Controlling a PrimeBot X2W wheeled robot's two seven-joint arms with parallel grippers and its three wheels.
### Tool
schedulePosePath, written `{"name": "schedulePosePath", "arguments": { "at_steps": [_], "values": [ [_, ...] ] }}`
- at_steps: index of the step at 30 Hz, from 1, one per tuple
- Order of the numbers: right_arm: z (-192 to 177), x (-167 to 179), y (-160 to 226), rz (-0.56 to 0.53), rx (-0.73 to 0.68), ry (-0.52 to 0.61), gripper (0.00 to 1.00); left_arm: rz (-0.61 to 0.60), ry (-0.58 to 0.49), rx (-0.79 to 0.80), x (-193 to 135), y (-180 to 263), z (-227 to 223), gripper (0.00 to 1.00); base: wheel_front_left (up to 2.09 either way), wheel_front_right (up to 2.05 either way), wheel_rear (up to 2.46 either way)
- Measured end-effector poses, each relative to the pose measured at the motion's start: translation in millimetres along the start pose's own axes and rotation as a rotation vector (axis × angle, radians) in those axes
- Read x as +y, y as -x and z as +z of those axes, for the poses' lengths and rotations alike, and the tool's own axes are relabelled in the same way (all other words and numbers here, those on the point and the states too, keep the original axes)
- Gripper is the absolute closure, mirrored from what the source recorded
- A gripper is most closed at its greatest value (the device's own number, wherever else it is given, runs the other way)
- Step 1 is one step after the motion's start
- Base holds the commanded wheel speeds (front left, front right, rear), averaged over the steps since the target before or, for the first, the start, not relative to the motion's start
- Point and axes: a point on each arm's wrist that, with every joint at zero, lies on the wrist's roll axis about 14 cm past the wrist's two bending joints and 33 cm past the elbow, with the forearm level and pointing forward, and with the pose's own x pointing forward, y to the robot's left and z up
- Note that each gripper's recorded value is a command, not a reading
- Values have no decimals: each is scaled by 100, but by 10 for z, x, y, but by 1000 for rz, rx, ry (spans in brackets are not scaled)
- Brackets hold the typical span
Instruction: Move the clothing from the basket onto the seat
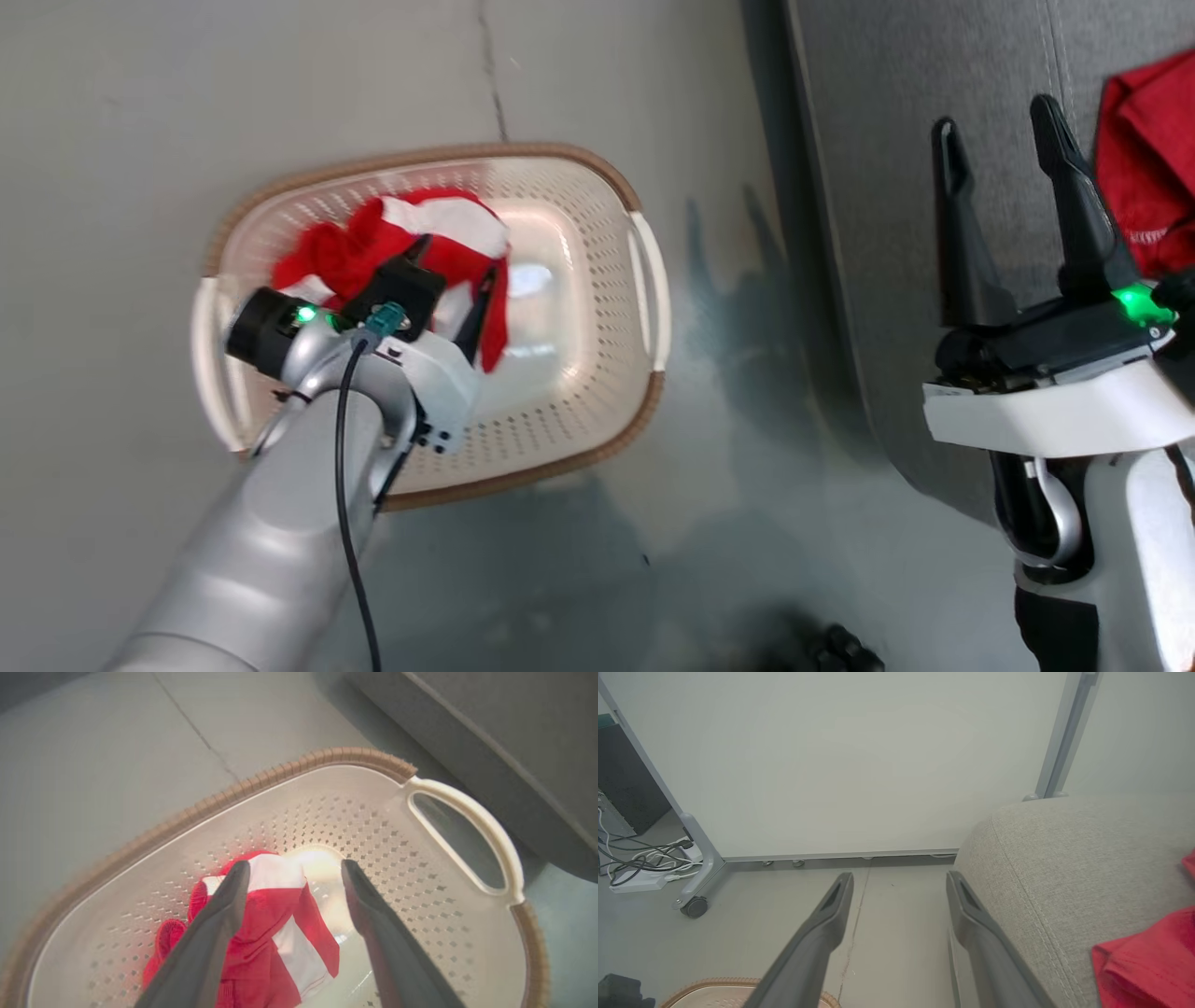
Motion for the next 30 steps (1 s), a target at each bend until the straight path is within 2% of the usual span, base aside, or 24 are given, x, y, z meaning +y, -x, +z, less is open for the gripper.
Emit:
{"name": "schedulePosePath", "arguments": {
  "at_steps": [4,13,19,26,27,28,29,30],
  "values": [
    [-194,-93,5,-20,28,1,0,-46,-42,136,-18,-234,-438,0,0,0,0],
    [-507,-363,178,-101,102,-11,0,-97,-120,335,16,-549,-1086,0,0,0,0],
    [-680,-494,294,-148,153,-15,0,-90,-147,437,102,-702,-1359,0,0,0,0],
    [-728,-515,343,-160,165,-15,0,-60,-175,553,268,-667,-1547,0,0,0,0],
    [-730,-517,346,-160,165,-15,0,-60,-176,560,271,-660,-1562,31,0,0,0],
    [-730,-518,346,-161,165,-16,0,-62,-179,564,267,-656,-1571,73,0,0,0],
    [-726,-519,346,-161,164,-15,0,-63,-182,565,266,-655,-1571,100,0,0,0],
    [-720,-524,345,-163,162,-15,0,-63,-184,558,273,-675,-1540,100,0,0,0]
  ]
}}
